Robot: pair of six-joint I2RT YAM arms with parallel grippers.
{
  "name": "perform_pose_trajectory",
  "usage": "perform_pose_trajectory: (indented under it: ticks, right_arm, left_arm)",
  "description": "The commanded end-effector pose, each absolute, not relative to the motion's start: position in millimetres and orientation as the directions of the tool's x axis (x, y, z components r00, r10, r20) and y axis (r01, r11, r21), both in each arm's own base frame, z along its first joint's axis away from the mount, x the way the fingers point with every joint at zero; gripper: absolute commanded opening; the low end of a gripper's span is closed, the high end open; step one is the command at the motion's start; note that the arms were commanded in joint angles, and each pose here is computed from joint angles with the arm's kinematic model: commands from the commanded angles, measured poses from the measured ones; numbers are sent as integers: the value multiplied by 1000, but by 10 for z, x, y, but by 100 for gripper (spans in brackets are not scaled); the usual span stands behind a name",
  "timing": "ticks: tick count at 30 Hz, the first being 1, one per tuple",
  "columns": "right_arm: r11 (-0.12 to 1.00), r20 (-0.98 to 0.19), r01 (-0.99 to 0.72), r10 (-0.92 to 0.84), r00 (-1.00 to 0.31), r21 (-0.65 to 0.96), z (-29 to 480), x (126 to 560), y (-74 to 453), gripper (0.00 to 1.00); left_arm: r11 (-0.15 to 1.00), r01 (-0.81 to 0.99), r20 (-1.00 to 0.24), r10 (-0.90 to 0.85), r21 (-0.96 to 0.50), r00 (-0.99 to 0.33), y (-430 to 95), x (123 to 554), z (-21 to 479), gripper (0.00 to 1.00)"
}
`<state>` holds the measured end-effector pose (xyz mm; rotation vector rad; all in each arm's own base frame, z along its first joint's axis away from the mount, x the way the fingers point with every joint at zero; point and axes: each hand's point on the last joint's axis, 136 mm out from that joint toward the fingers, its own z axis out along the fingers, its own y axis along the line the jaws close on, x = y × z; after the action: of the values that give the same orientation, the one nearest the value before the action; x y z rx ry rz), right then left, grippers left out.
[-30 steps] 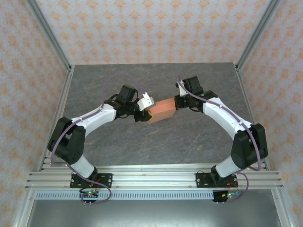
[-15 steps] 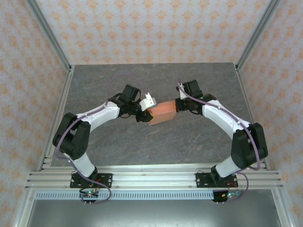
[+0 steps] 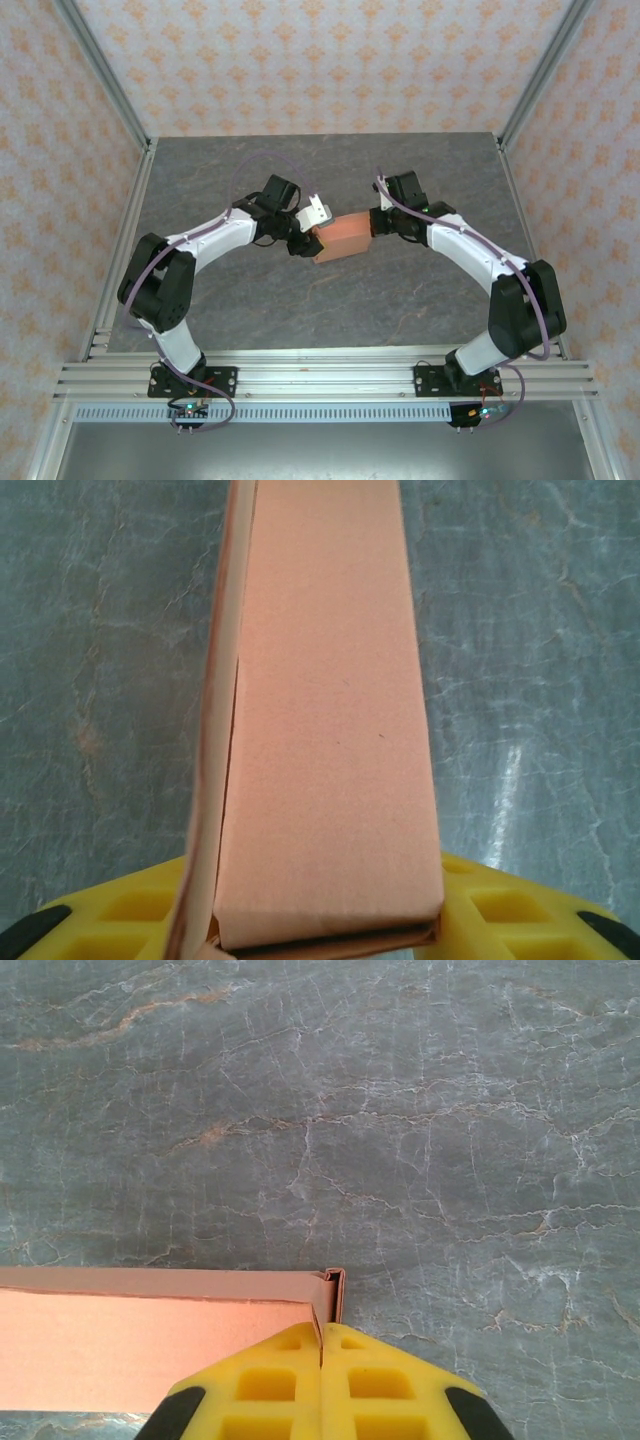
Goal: Fold the paper box
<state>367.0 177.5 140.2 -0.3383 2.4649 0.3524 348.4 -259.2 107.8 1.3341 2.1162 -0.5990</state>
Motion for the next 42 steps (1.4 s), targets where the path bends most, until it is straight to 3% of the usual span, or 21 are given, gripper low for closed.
perform_pose_trajectory:
  ticks: [1,42]
  right_arm:
    - [938,-602,-296,-132,-788,181,1415,3566,1735,0]
    - [963,-576,-163,-10,-818,214,1354,3532,1835,0]
  left_arm:
    - [476,879,-570,714,-32,-407,-2372,3553,926,47]
    - [509,861,-505,738,-20,-448,-2354,3602,828,48]
